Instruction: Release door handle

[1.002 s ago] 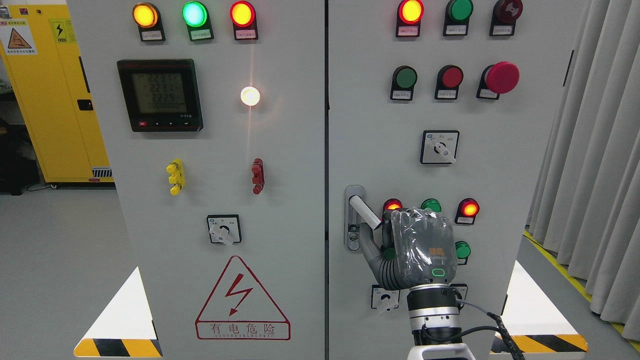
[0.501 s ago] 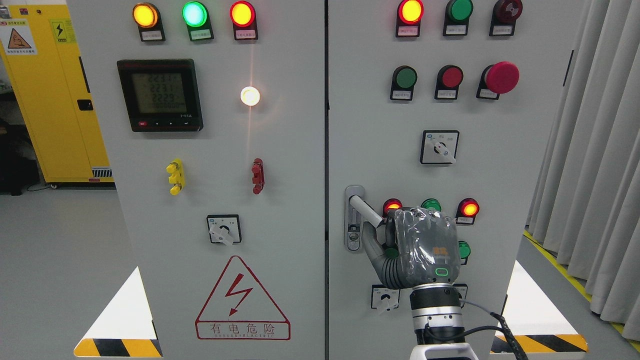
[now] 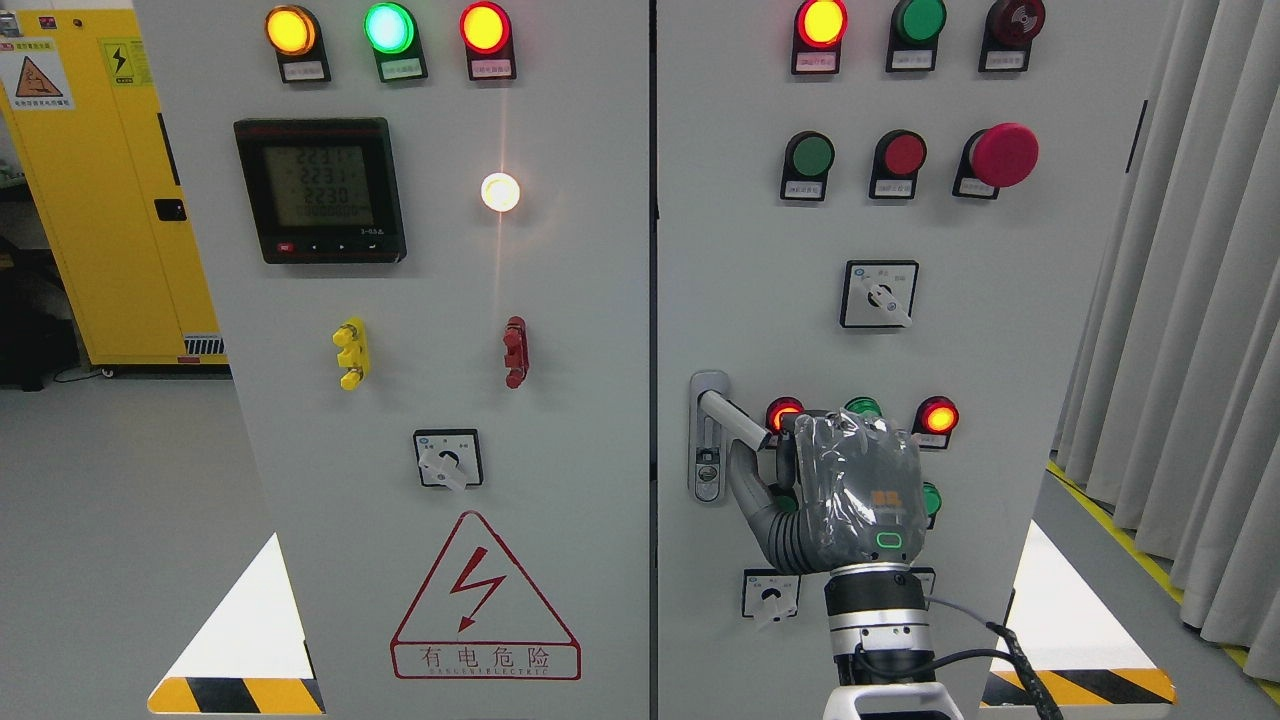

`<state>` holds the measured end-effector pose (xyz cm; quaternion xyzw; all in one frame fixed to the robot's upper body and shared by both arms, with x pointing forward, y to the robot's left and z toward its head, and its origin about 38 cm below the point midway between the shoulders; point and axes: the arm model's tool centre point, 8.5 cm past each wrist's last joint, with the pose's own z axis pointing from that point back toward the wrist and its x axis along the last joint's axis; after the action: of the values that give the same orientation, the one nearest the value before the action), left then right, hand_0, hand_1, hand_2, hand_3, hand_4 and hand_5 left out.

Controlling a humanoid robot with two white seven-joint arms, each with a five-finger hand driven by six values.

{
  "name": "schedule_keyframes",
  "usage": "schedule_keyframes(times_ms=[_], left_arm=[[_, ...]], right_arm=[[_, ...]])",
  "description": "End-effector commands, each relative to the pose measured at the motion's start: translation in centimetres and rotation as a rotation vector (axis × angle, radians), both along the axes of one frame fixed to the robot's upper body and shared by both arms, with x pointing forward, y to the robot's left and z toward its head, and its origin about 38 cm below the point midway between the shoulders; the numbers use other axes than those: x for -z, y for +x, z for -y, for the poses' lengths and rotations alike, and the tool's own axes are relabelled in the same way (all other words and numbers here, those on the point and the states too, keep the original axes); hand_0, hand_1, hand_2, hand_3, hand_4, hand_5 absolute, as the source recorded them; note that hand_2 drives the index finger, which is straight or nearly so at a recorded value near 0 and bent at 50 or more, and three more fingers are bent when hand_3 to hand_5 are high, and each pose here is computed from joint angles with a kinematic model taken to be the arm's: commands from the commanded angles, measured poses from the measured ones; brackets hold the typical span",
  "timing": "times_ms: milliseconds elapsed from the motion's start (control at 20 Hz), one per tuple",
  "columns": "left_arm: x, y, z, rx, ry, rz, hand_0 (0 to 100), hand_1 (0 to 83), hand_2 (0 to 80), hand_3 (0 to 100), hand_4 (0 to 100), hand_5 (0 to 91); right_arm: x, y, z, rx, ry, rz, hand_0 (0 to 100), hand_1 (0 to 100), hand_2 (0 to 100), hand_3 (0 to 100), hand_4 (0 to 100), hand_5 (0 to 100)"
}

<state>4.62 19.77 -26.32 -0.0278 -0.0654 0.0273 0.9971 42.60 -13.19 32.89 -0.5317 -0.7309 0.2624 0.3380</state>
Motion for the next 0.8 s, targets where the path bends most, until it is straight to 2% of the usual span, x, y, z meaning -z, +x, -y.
schedule_keyframes(times_ms=[0, 752], left_arm=[[0.00, 0.01, 0.00, 0.000, 0.000, 0.001, 12, 55.6, 0.0, 0, 0, 0.0], [0.00, 0.01, 0.00, 0.000, 0.000, 0.001, 12, 55.6, 0.0, 0, 0, 0.0]], right_arm=[[-0.31, -0.11, 0.36, 0.006, 0.006, 0.009, 58, 49, 91, 100, 100, 100], [-0.70, -0.23, 0.36, 0.003, 0.004, 0.019, 58, 48, 91, 100, 100, 100]])
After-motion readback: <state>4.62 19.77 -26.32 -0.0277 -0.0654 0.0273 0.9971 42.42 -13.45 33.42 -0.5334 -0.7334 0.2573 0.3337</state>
